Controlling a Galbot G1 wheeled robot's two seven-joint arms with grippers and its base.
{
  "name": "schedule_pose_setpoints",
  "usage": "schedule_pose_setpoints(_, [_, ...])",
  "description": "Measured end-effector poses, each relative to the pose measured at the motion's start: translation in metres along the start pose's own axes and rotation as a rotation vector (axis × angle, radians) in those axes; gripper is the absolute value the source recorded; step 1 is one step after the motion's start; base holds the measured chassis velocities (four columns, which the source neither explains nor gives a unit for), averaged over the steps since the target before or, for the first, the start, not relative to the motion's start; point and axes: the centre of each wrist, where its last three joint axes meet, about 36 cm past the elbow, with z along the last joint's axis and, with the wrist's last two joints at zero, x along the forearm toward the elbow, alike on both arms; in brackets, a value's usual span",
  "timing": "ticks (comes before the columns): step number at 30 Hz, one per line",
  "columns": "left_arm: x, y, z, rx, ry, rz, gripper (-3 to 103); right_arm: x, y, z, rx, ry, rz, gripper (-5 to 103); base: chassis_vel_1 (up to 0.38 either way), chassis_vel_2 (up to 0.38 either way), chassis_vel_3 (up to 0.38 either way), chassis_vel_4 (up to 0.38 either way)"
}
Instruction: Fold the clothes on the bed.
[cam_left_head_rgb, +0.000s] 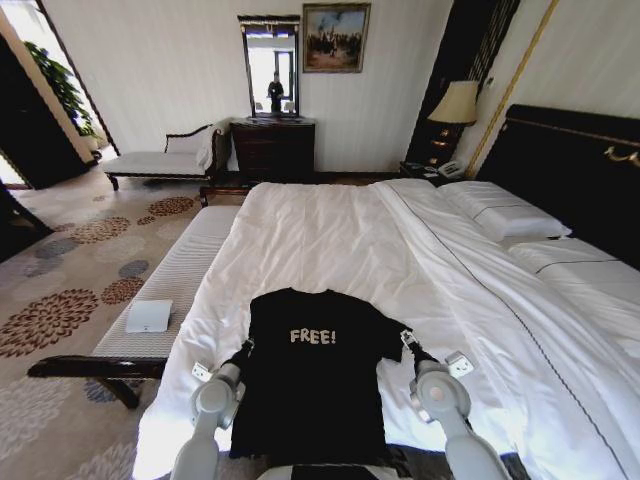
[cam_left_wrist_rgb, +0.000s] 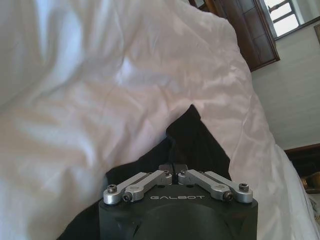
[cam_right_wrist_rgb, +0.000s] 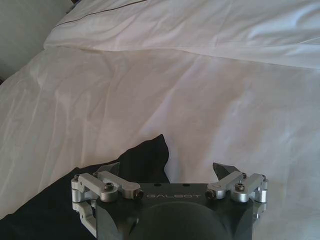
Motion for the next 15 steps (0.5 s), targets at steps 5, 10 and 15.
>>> schedule_pose_setpoints(5, [-0.004,-0.011,-0.028,-0.040,-0.050,0.032,0,0.002,0.000,0.000,0.001,-0.001,-0.001,100,0.000,0.000,0.000,0.000])
schedule_pose_setpoints(10, [-0.008,-0.017,-0.059,-0.085,-0.094,0.047,0,0.003,-0.001,0.000,0.002,-0.002,0.000,100,0.000,0.000,0.000,0.000])
schedule_pose_setpoints(15, [-0.011,-0.014,-0.083,-0.105,-0.127,0.034,0,0.003,0.000,-0.001,0.003,-0.005,0.000,100,0.000,0.000,0.000,0.000])
